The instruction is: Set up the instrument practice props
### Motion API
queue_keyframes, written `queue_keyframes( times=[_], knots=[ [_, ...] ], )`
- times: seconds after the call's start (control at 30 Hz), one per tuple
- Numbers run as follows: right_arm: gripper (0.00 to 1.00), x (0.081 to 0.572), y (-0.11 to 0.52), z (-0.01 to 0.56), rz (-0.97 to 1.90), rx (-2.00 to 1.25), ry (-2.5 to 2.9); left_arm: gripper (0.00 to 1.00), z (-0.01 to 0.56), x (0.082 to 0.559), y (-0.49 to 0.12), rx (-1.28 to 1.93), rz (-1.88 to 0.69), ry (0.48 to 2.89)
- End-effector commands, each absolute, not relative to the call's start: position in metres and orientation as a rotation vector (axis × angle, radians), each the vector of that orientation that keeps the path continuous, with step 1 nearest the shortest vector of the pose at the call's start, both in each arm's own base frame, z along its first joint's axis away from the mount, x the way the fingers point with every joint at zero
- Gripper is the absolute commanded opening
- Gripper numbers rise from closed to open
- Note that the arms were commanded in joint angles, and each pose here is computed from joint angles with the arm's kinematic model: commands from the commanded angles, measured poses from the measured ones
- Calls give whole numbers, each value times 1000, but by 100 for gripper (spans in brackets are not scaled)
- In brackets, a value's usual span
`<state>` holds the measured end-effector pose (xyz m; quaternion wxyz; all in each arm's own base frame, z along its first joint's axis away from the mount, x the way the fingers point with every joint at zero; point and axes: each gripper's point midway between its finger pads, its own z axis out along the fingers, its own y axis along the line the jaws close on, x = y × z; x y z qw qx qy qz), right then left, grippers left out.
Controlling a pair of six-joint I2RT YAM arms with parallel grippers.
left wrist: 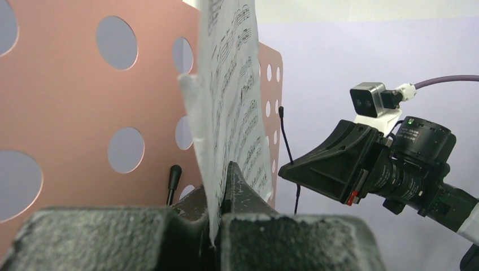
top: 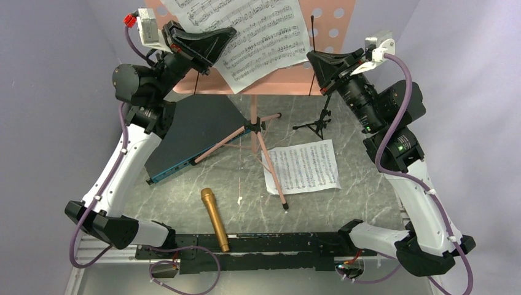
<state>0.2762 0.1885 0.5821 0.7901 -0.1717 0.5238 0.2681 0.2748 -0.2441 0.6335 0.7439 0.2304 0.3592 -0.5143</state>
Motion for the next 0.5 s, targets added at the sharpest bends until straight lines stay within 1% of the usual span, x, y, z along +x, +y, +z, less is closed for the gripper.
queue_keyframes(
  times=[0.0, 0.2, 0.47],
  knots=[
    [0, 257, 183, 604, 590, -387, 1026, 3, 648, 265, -248, 529, -1150, 739],
    [0, 258, 187, 603, 593, -408, 1028, 3, 646, 267, -257, 545, -1158, 746],
    [0, 264, 196, 598, 601, -442, 1058, 3, 643, 257, -276, 613, -1202, 739]
  ],
)
